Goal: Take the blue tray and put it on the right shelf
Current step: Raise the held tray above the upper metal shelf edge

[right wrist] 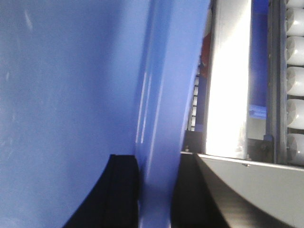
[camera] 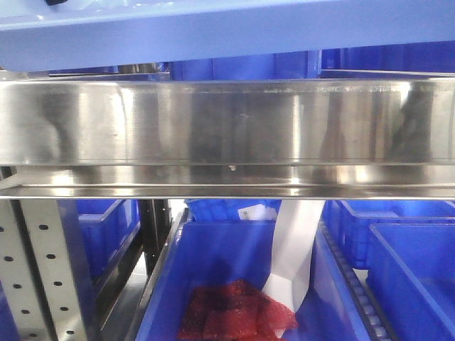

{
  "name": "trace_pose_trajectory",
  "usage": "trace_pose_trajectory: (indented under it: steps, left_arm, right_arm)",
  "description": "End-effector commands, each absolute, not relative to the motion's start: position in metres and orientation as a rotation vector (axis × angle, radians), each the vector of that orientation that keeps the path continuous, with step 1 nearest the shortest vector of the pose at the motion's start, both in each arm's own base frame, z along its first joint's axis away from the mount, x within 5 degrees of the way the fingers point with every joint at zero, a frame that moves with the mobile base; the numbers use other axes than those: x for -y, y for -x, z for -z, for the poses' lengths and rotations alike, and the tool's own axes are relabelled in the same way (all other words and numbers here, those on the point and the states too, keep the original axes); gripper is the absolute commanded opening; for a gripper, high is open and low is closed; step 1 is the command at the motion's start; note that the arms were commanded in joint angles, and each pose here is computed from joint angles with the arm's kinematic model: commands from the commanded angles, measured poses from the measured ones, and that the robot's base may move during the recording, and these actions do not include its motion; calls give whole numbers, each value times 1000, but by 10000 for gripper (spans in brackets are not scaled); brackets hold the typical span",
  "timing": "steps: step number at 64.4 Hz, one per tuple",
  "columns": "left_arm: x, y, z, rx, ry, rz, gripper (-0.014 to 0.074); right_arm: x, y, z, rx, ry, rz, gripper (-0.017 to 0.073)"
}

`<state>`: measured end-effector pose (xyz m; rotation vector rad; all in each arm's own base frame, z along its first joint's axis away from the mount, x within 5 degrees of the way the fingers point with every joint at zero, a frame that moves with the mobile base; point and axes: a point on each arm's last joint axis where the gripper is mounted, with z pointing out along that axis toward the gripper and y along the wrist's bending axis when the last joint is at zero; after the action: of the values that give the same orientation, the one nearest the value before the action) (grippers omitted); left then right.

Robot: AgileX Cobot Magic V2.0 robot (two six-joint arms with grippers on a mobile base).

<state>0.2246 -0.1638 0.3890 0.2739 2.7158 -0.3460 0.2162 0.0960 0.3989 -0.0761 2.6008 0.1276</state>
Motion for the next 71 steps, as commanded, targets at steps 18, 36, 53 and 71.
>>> trace_pose_trajectory:
  steps: [18,36,53,71]
  left_arm:
    - [166,-208,-402,-2741,-346,425,-49]
    - [166,-208,-402,-2741,-346,427,-49]
    - [166,-208,-403,-2732,-344,433,-49]
    - [163,-215,-410,-2662,-349,445,-49]
  right_arm:
    - [-99,-211,-414,-2527,108,-221,55]
    - [-100,-211,-414,-2525,109,-222,55]
    - [-100,-212,-415,-2511,109,-229,55]
    - [-102,-210,-422,-2504,105,-274,55]
